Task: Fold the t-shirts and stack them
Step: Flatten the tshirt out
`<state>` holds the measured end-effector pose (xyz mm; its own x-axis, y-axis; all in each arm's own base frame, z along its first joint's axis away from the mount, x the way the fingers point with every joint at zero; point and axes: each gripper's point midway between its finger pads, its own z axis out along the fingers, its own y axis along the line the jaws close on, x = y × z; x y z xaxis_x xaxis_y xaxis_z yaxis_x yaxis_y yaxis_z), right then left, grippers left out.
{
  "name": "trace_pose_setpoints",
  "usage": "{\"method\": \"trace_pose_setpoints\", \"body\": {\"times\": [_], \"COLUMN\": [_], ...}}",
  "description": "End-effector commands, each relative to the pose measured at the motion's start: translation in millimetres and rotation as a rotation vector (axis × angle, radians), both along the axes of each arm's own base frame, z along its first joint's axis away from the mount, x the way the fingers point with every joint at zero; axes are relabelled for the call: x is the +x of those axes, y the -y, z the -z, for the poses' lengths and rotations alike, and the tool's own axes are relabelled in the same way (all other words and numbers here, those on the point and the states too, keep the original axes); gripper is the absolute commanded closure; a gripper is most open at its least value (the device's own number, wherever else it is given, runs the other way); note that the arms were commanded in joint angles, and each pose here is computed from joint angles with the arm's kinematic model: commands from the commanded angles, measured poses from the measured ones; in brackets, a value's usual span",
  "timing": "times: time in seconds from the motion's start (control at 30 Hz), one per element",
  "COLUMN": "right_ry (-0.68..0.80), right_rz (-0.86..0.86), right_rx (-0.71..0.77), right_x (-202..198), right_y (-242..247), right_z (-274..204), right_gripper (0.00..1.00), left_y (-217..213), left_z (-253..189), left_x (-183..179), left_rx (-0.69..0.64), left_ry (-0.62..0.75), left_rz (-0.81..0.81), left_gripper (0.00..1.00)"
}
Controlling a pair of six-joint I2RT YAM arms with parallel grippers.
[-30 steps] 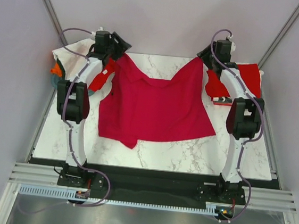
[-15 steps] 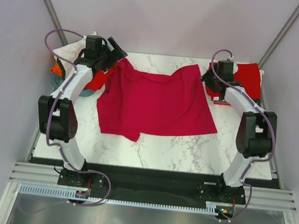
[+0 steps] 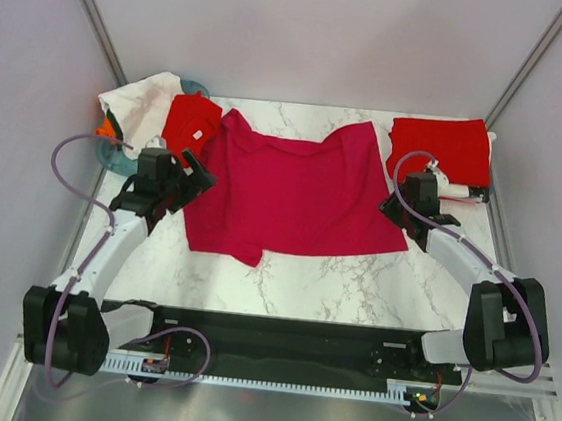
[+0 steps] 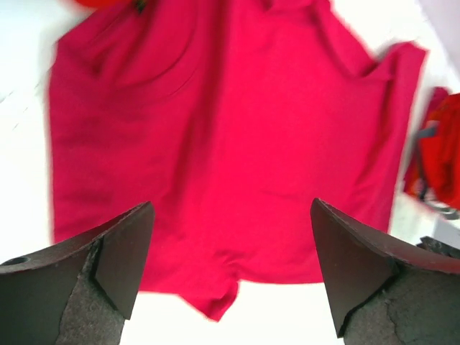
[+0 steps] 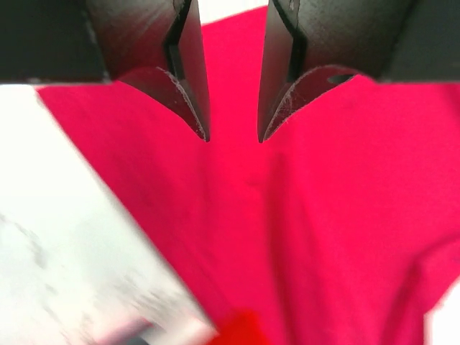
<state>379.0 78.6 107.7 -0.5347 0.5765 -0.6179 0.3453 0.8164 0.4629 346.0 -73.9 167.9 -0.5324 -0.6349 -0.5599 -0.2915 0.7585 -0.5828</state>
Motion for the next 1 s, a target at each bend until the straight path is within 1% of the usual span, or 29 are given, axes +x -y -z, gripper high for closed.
{"method": "trace_pose_setpoints", "body": {"times": [0.0,0.07,0.1,0.17,0.33,0.43,0.6,0.77,0.87,0.9,0.97], "right_ry": [-0.040,-0.057,-0.081,-0.101,-0.176,-0.213,-0.273,-0.270,-0.245,-0.236,-0.229], "right_rz": [0.088,0.122,0.147,0.169,0.205,0.231,0.315,0.348,0.339,0.328,0.314], "right_rx": [-0.069,-0.089,-0.115,-0.134,-0.173,-0.191,-0.257,-0.253,-0.226,-0.213,-0.208], "right_x": [-22.9,-32.1,-40.8,-47.0,-56.6,-60.8,-78.8,-90.1,-90.6,-88.1,-85.2], "right_y": [22.9,30.8,38.1,44.0,54.5,61.7,87.0,95.7,92.2,89.4,86.9], "right_z": [22.3,32.2,43.1,51.8,76.6,86.8,93.7,91.7,84.7,81.9,79.2], "right_gripper": [0.60,0.62,0.63,0.66,0.73,0.74,0.78,0.84,0.84,0.80,0.78], "left_y": [-13.5,-25.1,-28.1,-31.7,-32.9,-36.4,-40.6,-41.3,-37.1,-36.0,-33.5], "left_z": [17.0,39.8,43.1,56.9,75.4,85.6,98.9,114.5,121.4,123.1,125.7], "left_x": [-28.0,-40.9,-44.6,-50.9,-51.6,-52.6,-57.8,-64.5,-64.4,-64.2,-65.6], "left_rx": [0.033,0.055,0.056,0.054,0.046,0.050,0.053,0.039,0.023,0.019,0.008], "left_ry": [-0.018,-0.058,-0.061,-0.094,-0.160,-0.197,-0.241,-0.286,-0.307,-0.312,-0.321], "left_rz": [-0.060,-0.126,-0.145,-0.175,-0.202,-0.227,-0.262,-0.293,-0.281,-0.277,-0.270], "left_gripper": [0.06,0.09,0.12,0.14,0.18,0.19,0.20,0.22,0.24,0.26,0.27]}}
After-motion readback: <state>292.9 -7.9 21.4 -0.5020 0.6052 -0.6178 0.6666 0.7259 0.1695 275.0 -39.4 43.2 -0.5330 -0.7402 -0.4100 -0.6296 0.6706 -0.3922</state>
